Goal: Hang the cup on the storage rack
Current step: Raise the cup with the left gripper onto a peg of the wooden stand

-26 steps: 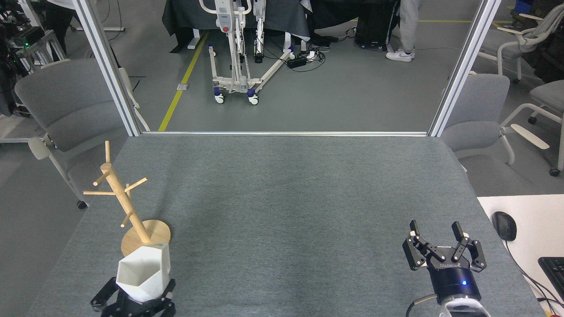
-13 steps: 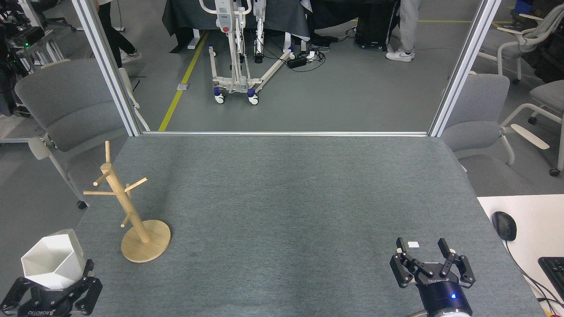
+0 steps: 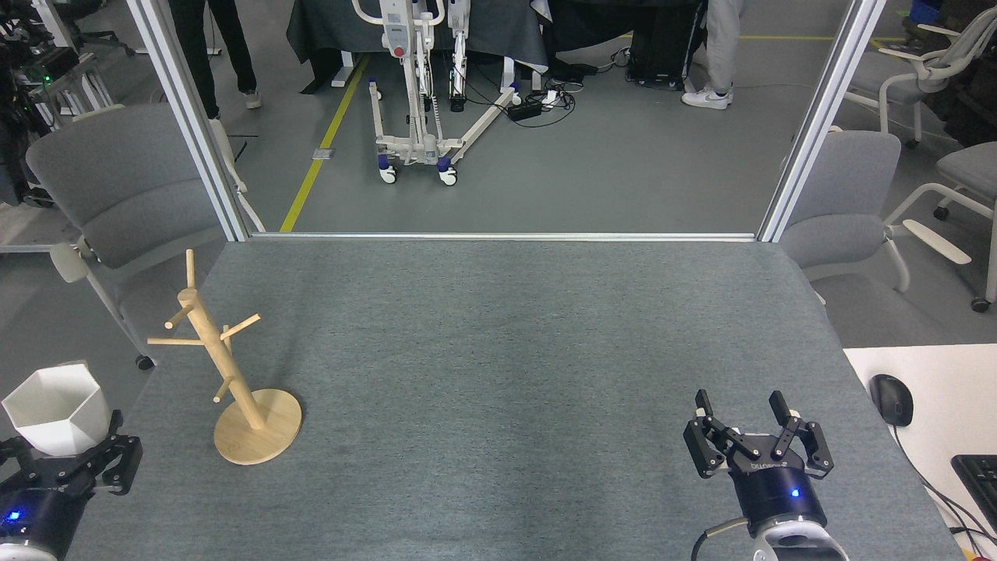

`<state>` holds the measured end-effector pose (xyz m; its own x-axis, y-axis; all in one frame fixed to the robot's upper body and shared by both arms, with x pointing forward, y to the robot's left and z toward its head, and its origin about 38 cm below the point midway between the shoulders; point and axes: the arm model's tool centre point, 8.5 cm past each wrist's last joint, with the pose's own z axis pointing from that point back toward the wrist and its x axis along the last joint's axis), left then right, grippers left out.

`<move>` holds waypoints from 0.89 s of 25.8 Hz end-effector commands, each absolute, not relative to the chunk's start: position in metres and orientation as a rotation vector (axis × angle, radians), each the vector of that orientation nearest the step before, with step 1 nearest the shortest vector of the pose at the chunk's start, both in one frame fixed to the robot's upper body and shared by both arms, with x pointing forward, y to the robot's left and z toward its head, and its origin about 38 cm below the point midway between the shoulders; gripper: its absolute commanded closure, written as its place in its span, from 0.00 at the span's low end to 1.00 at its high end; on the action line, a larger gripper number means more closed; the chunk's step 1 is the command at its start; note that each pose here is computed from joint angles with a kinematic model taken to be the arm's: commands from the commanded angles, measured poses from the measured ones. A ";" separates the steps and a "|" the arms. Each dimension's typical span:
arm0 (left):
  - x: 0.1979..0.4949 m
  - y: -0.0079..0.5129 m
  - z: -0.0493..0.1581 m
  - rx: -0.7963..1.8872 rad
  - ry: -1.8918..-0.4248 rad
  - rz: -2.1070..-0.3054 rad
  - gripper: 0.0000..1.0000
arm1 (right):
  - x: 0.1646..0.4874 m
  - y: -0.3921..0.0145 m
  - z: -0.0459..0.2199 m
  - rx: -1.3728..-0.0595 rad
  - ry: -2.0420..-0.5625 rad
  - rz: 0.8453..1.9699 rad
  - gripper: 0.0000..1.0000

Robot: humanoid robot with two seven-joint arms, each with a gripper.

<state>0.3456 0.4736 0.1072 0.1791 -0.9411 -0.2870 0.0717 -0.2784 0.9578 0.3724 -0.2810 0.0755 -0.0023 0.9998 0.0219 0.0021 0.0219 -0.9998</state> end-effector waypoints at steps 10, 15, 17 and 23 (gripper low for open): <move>0.383 0.442 0.113 1.486 -0.809 -1.367 1.00 | 0.372 -0.274 0.073 -1.178 -1.236 1.224 0.00; 0.387 0.440 0.116 1.489 -0.807 -1.357 1.00 | 0.372 -0.274 0.074 -1.179 -1.239 1.225 0.00; 0.392 0.439 0.121 1.500 -0.813 -1.352 1.00 | 0.372 -0.273 0.074 -1.178 -1.240 1.226 0.00; 0.395 0.435 0.119 1.508 -0.790 -1.392 1.00 | 0.371 -0.271 0.072 -1.171 -1.239 1.228 0.00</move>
